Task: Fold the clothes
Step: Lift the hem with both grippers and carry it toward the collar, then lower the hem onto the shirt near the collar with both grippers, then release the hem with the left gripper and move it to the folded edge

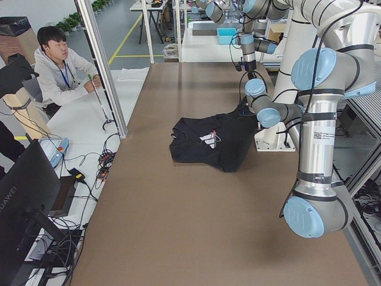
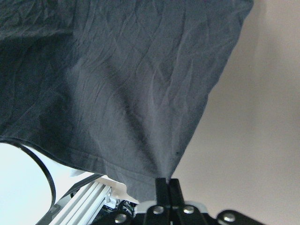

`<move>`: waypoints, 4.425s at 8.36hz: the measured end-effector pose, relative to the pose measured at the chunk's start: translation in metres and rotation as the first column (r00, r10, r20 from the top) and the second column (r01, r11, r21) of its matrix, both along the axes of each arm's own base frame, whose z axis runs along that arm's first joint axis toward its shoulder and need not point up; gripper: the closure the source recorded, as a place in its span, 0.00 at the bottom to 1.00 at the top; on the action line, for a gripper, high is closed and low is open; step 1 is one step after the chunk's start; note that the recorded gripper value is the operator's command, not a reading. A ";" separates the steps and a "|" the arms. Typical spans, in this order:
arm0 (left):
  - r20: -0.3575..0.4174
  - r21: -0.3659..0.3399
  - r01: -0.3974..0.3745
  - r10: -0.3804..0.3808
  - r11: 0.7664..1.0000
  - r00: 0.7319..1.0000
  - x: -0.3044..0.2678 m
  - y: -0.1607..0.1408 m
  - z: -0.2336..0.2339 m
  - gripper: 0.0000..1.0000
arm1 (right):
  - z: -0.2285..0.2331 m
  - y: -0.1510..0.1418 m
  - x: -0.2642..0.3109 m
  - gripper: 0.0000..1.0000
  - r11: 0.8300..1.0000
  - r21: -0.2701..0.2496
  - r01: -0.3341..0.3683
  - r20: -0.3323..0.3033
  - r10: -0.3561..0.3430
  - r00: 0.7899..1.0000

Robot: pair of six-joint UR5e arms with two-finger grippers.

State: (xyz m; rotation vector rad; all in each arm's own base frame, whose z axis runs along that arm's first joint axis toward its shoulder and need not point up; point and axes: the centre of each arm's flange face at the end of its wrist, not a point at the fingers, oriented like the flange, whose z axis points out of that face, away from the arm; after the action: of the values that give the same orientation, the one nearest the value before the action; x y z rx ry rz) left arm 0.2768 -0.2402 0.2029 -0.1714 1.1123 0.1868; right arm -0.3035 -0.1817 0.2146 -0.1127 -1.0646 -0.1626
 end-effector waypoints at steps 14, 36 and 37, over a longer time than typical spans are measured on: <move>0.240 0.099 0.427 -0.438 0.899 0.866 0.046 -0.335 0.058 1.00 | 0.072 -0.243 -0.057 1.00 0.847 0.106 -0.521 -0.152 0.532 0.833; 0.026 0.321 0.237 -0.259 0.917 0.966 0.061 -0.270 0.244 0.08 | 0.132 -0.302 -0.109 0.06 0.826 0.304 -0.475 -0.106 0.525 0.844; 0.000 0.320 0.221 -0.233 0.921 0.972 0.069 -0.246 0.259 0.09 | 0.133 -0.301 -0.108 0.06 0.826 0.303 -0.476 -0.107 0.526 0.844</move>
State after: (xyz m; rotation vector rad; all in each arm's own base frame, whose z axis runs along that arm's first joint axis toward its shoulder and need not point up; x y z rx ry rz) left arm 0.3457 -0.4862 0.4615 0.2422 1.0400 0.1521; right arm -0.4119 -0.4831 0.3477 0.3940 -0.8422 0.1857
